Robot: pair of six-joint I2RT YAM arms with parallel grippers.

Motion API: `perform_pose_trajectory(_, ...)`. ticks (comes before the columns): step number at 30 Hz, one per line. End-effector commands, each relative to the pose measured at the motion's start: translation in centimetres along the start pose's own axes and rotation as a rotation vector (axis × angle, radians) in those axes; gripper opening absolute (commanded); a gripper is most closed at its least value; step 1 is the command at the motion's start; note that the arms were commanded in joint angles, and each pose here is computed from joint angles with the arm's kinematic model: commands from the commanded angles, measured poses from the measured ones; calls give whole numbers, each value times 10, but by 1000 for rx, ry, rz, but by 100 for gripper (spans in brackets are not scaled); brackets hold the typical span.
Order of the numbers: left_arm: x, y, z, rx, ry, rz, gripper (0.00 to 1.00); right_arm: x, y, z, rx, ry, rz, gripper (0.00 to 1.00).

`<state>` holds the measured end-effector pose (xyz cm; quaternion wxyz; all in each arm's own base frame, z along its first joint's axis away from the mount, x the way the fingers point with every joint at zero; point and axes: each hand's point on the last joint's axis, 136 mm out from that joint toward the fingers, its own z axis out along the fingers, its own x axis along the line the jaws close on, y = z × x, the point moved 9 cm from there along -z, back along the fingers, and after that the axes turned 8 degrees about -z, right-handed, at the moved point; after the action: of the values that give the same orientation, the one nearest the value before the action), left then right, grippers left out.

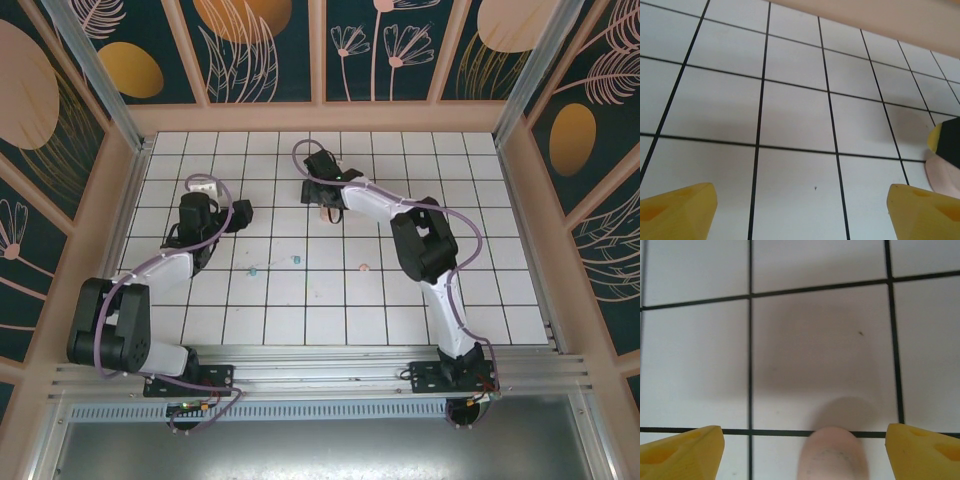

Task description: Insert the wireless bluetooth earbuds into the charging case

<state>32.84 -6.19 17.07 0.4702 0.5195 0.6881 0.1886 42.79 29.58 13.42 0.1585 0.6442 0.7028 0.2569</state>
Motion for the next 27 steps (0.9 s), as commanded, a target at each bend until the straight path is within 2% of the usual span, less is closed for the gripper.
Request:
perform_pose_trajectory(1, -5, 0, -7, -6, -30, -10, 89, -7, -6, -4, 78, -27, 37, 82)
perform_pose_trajectory(3, -5, -1, -7, -4, -31, -7, 90, -7, -13, -3, 96, -21, 36, 78)
perform_pose_trajectory(7, -6, 0, -6, -3, -49, -5, 91, -7, -20, 3, 125, -4, 41, 63)
perform_pose_trajectory(10, -8, 1, -4, 4, -63, 2, 91, -6, -22, 5, 133, 8, 43, 56)
perform_pose_trajectory(20, -11, 2, 0, 29, -88, 4, 89, -16, -33, 15, 179, 4, 49, 57)
perform_pose_trajectory(27, -15, 5, -4, 26, -102, 11, 90, -18, -28, 10, 168, 61, 53, 42)
